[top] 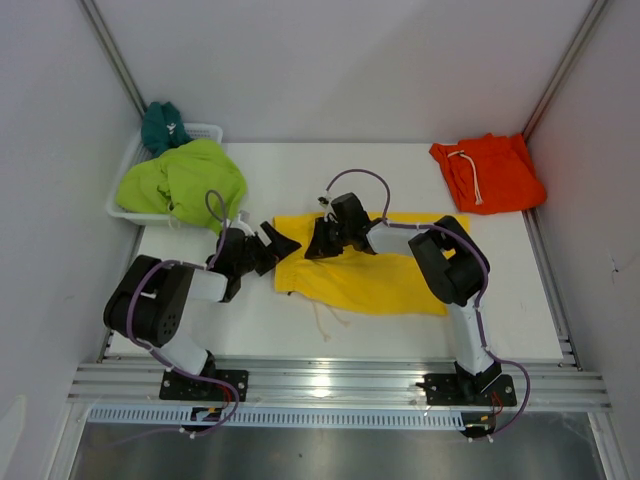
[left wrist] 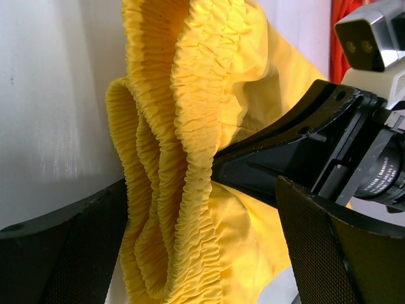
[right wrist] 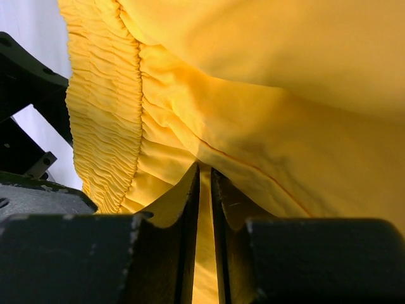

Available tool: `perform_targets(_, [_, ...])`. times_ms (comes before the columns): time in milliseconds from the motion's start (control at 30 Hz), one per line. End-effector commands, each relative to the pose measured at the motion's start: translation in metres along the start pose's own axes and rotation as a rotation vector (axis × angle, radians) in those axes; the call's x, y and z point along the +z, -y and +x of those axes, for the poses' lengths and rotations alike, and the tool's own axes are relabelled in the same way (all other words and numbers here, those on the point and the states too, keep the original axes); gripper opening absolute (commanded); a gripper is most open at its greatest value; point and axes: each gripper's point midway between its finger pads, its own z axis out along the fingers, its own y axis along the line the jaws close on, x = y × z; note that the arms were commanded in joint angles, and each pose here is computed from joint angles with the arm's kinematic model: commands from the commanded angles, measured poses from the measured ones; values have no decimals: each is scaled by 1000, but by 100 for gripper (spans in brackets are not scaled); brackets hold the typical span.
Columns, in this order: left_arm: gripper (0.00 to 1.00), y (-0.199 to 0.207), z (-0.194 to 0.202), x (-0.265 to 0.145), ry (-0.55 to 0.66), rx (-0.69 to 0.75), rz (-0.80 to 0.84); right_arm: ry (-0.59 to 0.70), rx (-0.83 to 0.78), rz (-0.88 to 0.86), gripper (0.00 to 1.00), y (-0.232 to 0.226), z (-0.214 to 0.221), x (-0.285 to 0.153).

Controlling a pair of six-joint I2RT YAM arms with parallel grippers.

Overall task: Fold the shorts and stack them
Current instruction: Fold the shorts

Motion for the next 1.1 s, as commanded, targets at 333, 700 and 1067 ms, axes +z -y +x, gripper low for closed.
perform_targets(333, [82,-37,45,9,-46,-110,-45,-19,-3,32,13,16,12,7])
perform_targets(700, [41,-30,41,13,-30,-75,-29,-16,-28,16,11,0,13,6])
perform_targets(1067, [0,-14,10,11,-4,40,-104,3,-61,-20,23,-21,8,-4])
